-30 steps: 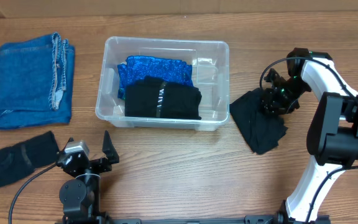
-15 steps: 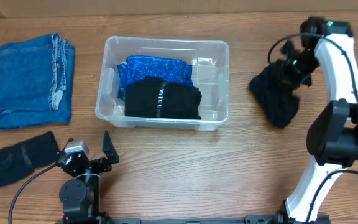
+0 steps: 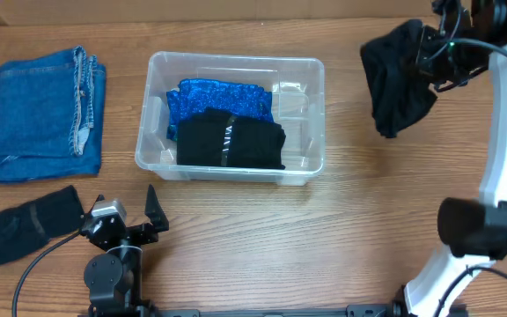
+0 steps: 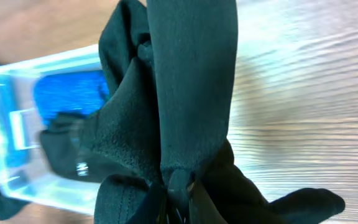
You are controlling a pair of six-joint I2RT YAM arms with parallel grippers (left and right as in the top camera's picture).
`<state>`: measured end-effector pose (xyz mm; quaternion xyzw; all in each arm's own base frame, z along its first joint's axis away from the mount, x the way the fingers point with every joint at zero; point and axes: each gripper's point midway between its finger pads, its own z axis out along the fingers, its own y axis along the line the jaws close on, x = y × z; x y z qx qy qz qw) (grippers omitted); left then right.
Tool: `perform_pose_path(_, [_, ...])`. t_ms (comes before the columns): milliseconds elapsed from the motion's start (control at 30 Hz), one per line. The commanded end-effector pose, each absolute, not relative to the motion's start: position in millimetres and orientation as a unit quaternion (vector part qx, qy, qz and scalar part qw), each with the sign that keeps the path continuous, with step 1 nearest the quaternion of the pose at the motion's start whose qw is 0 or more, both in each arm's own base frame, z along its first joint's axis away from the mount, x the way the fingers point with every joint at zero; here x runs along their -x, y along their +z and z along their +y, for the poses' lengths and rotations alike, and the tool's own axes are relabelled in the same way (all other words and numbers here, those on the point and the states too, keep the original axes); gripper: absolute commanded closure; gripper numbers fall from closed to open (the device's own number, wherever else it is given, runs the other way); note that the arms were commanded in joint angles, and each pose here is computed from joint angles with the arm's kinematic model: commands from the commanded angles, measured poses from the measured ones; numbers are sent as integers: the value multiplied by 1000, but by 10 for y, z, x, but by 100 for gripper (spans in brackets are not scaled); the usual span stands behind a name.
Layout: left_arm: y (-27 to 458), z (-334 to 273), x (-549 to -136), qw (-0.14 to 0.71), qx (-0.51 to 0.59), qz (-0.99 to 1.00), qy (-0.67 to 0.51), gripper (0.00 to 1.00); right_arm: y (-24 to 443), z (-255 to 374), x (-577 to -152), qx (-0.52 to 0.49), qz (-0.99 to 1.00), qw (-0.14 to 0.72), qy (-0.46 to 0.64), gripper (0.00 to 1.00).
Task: Pack container
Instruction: 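Lift the black garment and lower it into the container's right side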
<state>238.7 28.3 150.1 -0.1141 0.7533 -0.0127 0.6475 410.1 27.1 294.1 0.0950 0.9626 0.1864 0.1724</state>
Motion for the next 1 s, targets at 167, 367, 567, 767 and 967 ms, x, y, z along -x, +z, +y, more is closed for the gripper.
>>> perform_pose_path(167, [1518,329,-2378,651,115,750,1,0,3421,1198,-4002,-116,943,230,210,96])
perform_pose_path(367, [1518,329,-2378,651,115,750,1,0,3305,1544,-3915,-152,947,249,134,96])
perform_pose_path(567, [1518,329,-2378,651,115,750,1,0,2937,1834,-3999,-158,954,235,97,96])
perform_pose_path(767, [1518,329,-2378,651,115,750,1,0,2483,1864,-4170,-163,963,205,57,96])
perform_pose_path(967, [1518,329,-2378,651,115,750,1,0,2177,1866,-4314,-165,966,196,27,96])
